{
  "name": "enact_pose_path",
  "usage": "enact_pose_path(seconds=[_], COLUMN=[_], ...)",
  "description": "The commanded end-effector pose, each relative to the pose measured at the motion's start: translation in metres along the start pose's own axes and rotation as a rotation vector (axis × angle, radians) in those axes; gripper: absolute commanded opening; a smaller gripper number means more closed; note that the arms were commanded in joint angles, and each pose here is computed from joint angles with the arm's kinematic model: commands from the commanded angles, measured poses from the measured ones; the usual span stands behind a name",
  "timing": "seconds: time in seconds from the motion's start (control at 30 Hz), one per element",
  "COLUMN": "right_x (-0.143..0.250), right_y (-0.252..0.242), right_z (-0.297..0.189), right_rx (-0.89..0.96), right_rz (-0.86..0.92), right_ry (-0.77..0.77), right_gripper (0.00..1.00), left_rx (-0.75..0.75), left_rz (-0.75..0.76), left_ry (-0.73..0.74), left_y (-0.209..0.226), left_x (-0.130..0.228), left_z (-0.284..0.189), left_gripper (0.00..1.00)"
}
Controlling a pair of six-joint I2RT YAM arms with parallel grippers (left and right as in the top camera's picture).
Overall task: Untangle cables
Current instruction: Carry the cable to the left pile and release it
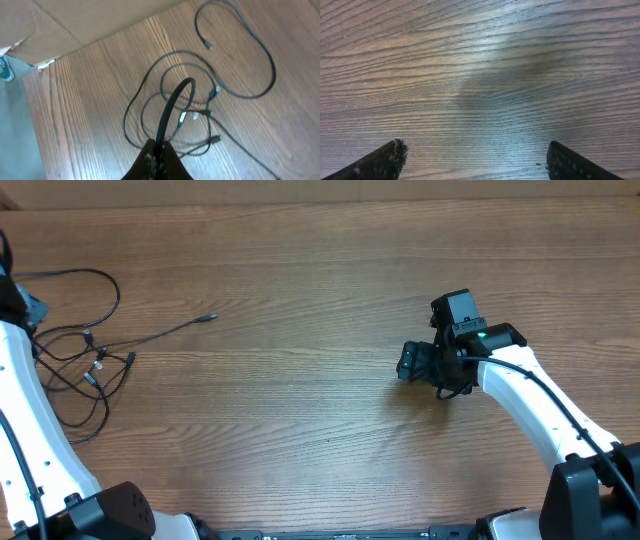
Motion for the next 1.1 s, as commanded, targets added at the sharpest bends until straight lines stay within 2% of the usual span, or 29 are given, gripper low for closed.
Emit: enact_pose_path(seconds=[0.0,0.43,0.67,1.0,1.03,1.07], right_x=[0.000,0.000,0.000,0.000,0.000,0.000], right_y=[-0.002,-0.002,-0.002,-0.002,-0.002,-0.002], right_z=[-0.001,-0.001,-0.001,-0.001,-0.001,-0.001], right_rx=[0.006,0.006,0.006,0.006,0.006,0.005], right_rz=[0.001,0.001,0.001,0.001,0.001,0.001], right_ry=[-0.009,-0.009,-0.009,-0.009,-0.009,-0.009], right_gripper=[0.88,0.88,0.88,0.88,0.88,0.88], left_rx=[0.004,0.018,0.047,0.051,0.051,0.054], left_rz=[-0.046,-0.186,-0.217,-0.223,-0.223,-0.221], left_ry=[-0.056,-0.174,-0.238,-0.242,-0.241,-0.237], left_y=[0.011,0.027,0.024,0.023,0.023,0.023], left_x=[-0.013,-0.040,-0.052,-0.052,-0.052,-0.052], left_z=[-0.007,-0.005,-0.007,-0.007,-0.007,-0.007], left_gripper=[0.04,0.04,0.04,0.04,0.05,0.23])
Point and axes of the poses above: each gripper's point midway between its finger pads, its own z axis out along the fingers, its own y axis along the line the jaws close on, x = y × z, the point moved 8 cm from there along -z, back along the fingers, and after that the axes turned 6 degrees about z, right-handed, at the moved point
